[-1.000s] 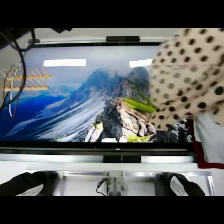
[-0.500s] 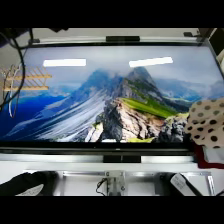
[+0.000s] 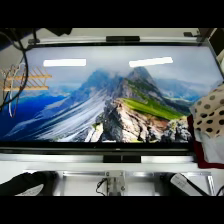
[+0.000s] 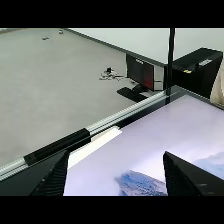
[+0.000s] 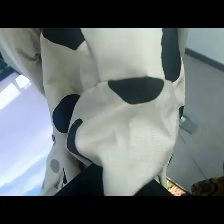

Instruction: Fold the shirts.

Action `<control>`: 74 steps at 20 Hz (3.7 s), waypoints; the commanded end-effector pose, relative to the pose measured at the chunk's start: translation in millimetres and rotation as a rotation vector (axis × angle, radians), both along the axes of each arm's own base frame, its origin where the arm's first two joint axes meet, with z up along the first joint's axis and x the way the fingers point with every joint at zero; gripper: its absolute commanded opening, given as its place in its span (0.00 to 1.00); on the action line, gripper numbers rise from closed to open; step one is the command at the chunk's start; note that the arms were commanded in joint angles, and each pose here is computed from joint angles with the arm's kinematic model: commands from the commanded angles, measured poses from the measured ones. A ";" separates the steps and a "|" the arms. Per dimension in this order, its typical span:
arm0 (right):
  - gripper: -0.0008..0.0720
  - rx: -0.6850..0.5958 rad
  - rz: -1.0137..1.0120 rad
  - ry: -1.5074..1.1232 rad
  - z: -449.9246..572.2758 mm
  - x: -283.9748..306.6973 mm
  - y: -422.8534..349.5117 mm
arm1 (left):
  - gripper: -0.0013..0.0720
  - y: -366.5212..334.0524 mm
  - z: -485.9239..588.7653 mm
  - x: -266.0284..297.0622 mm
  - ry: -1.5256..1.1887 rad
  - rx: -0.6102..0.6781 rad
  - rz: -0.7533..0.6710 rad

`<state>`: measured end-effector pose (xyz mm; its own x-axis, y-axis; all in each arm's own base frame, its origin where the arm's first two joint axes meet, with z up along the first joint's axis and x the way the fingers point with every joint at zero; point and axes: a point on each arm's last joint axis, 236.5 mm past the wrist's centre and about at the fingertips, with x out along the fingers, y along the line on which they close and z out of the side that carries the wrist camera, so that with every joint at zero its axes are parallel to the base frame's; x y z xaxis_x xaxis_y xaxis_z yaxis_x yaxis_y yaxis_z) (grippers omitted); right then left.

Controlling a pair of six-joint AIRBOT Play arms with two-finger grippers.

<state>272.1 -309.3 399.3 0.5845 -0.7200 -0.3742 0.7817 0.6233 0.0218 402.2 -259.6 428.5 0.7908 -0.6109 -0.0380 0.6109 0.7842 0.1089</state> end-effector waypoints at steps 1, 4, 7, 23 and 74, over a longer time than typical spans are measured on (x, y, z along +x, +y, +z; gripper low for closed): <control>0.07 -0.051 -0.109 -0.005 2.7 -9.5 -33.3 | 0.94 0.2 -1.0 0.1 0.003 0.002 0.000; 0.07 0.009 -0.191 -0.054 -11.6 -23.5 -67.1 | 0.94 0.3 -0.8 0.0 0.002 0.003 0.000; 0.07 0.066 -0.204 -0.150 -21.2 -25.1 -96.7 | 0.94 0.4 -0.5 -0.1 0.002 0.002 0.000; 0.07 -0.171 -0.282 -0.230 -2.2 -33.8 -178.0 | 0.93 2.3 -37.9 -4.3 0.110 0.122 -0.008; 0.07 -0.041 1.648 0.468 -104.8 72.1 510.5 | 0.90 -48.7 -39.5 -15.3 0.201 0.051 -0.177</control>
<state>337.1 195.1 298.7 0.5083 0.4823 -0.7135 -0.6908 0.7231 -0.0033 388.2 -294.8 400.8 0.6769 -0.7108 -0.1909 0.7183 0.6946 -0.0396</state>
